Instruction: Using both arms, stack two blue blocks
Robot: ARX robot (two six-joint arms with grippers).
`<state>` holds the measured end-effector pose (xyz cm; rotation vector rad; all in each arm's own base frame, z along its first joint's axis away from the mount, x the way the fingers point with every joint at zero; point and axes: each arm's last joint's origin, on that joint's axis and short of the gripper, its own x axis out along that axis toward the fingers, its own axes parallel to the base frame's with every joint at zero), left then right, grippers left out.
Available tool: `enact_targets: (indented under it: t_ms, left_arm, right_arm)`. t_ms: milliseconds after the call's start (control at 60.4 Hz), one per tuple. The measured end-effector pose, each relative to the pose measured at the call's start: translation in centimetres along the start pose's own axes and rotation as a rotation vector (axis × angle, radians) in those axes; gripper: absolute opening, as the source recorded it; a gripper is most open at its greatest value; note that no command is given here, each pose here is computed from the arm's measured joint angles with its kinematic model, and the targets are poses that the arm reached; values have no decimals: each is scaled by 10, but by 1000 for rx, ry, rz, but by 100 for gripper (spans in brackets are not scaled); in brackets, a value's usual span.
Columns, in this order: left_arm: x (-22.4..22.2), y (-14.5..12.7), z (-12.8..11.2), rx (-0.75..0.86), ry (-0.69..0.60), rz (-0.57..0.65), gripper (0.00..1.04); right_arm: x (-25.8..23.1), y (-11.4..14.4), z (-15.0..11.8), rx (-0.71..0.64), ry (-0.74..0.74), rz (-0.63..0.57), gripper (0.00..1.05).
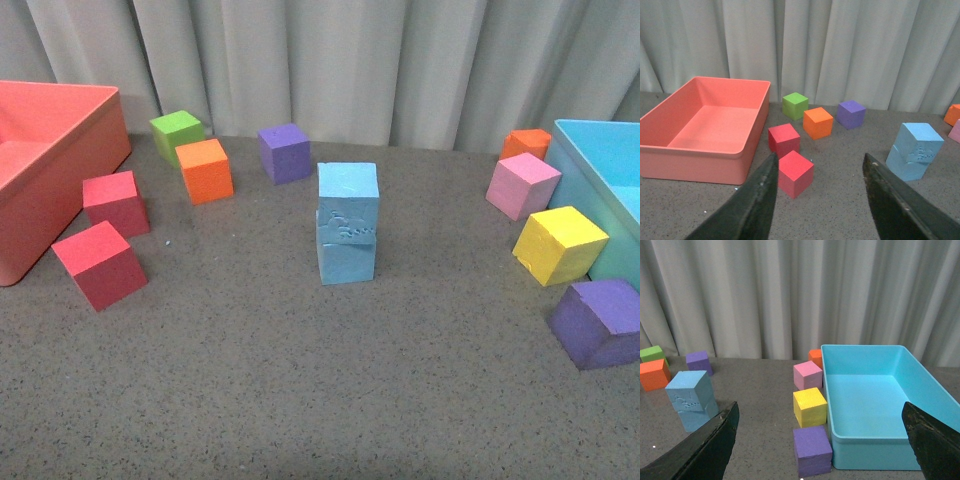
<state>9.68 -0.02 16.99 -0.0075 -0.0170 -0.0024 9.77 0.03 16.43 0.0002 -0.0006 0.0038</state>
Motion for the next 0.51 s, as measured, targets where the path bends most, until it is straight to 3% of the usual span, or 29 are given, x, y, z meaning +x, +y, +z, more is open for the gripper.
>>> enact_targets:
  t_ms: [215,513]
  left_arm:
    - [0,0,0,0,0,0,98]
    - [0,0,0,2,0,0,98]
  right_arm:
    - [0,0,0,0,0,0,95]
    - [0,0,0,0,0,0,95]
